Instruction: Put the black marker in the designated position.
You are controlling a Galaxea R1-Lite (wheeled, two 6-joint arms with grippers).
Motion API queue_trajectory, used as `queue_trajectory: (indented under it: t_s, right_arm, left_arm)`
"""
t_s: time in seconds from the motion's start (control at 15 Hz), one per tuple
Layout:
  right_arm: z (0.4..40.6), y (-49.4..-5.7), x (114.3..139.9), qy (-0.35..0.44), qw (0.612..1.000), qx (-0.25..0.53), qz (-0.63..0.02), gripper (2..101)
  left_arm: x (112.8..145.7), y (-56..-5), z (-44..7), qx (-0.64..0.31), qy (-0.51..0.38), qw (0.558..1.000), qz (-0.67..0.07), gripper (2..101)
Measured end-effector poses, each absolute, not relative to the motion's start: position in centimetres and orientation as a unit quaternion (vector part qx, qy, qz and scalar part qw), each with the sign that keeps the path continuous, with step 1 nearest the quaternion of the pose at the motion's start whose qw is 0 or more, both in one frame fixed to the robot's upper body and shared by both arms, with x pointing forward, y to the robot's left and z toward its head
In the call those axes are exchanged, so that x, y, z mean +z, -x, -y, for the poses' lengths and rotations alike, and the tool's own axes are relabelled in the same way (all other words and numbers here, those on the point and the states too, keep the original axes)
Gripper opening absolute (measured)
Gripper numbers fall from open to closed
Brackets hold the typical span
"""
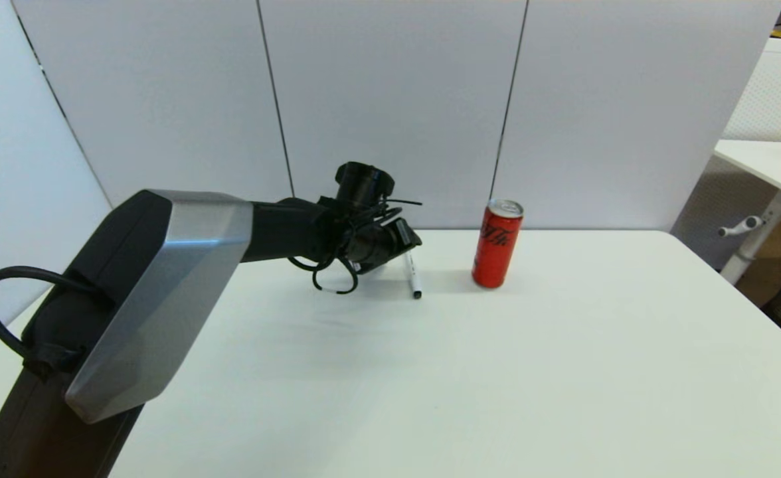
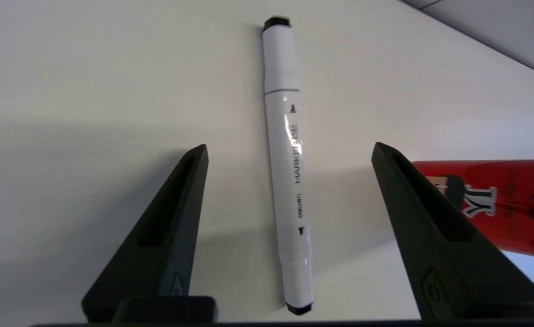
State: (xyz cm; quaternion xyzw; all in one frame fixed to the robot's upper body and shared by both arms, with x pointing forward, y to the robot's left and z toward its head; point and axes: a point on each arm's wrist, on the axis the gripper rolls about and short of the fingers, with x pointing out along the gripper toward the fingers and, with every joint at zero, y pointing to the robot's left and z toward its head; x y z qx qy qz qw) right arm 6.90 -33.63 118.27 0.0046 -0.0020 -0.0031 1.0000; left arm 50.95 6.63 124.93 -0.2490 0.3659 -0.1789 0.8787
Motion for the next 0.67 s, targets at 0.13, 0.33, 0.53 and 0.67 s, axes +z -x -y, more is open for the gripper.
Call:
queue_trajectory:
  t_s: [0.13,0.33,0.53,0.67]
  right_arm:
    - [33.6,-6.9,118.3,-0.004,1.000,-0.003,0.002,98.0]
    - [33.6,-6.9,118.3,-0.005,1.000,-0.003,0.002,98.0]
    - [33.6,-6.9,118.3,-0.005,1.000,-0.003,0.002,98.0]
    - [33.6,-6.9,118.3,-0.004,1.000,-0.003,0.002,98.0]
  left_arm:
    - [126.8,-50.8,-7.9,-0.185,0.229,0.889,-0.351,79.2]
    - [131.2,-49.5,-11.0,-0.195,0.170,0.909,-0.327,85.0]
    - [135.3,-46.2,-15.3,-0.205,0.077,0.926,-0.309,89.0]
    - [136.2,-43.2,-17.8,-0.212,0.018,0.927,-0.310,91.0]
